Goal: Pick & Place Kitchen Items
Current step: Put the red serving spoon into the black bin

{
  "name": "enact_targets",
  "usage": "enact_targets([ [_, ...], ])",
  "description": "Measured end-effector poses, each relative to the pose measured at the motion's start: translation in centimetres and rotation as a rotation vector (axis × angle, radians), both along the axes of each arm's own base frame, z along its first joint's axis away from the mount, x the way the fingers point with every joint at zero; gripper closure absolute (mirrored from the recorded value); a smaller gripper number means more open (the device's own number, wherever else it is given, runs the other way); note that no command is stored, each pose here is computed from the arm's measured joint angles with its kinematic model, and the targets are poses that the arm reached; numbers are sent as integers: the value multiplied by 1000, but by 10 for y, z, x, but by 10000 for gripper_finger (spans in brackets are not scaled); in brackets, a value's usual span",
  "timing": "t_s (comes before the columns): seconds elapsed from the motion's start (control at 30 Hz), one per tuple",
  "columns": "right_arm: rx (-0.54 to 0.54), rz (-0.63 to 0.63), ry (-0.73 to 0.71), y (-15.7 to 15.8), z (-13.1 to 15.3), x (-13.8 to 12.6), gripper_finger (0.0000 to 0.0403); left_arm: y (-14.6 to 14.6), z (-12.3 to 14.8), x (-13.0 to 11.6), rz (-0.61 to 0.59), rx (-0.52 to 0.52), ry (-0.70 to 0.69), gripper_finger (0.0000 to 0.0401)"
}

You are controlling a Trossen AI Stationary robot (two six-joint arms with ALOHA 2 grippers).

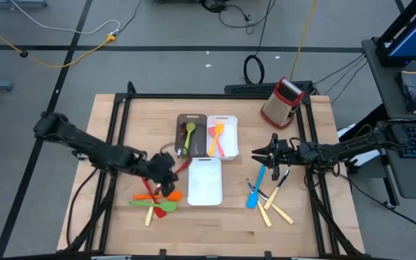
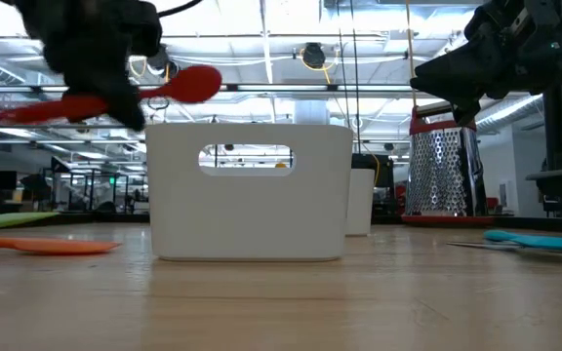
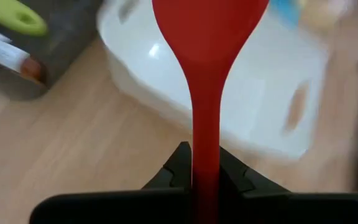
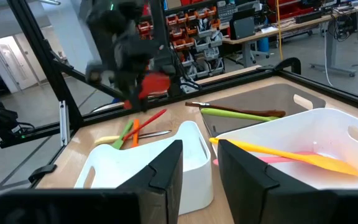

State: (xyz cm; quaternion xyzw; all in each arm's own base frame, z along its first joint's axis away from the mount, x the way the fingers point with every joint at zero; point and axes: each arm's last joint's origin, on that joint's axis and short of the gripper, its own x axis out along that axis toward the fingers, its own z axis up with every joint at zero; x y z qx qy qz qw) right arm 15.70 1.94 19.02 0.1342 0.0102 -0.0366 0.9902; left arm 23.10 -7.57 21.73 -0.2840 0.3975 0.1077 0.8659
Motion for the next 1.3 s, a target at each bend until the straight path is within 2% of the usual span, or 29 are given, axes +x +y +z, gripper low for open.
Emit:
enact_targets([
  [0.1,0,0,0,0,0,0,310,12,15,-4,171,-149,-59,379],
  [0.2,0,0,-1,0,0,0,310,25,25,-4,293,-306,-109,379],
  [0.43,0,0,0,0,0,0,310,53,34,6,400,-580,-151,379],
  [0.57,0,0,0,0,0,0,310,73,36,11,510,-671,-199,379],
  [0.77,2,3,-1,0,0,0,310,101,31,13,733,-747,-220,379],
  [0.9,70,1,-3,0,0,0,310,114,24,25,805,-786,-153,379],
  [1.0,102,-1,10,0,-2,0,310,125,30,42,799,-797,-114,379],
  [1.17,101,-2,18,0,-2,0,310,145,32,59,820,-707,130,379],
  [1.3,98,-2,29,0,-3,0,310,159,35,76,794,-666,241,379],
])
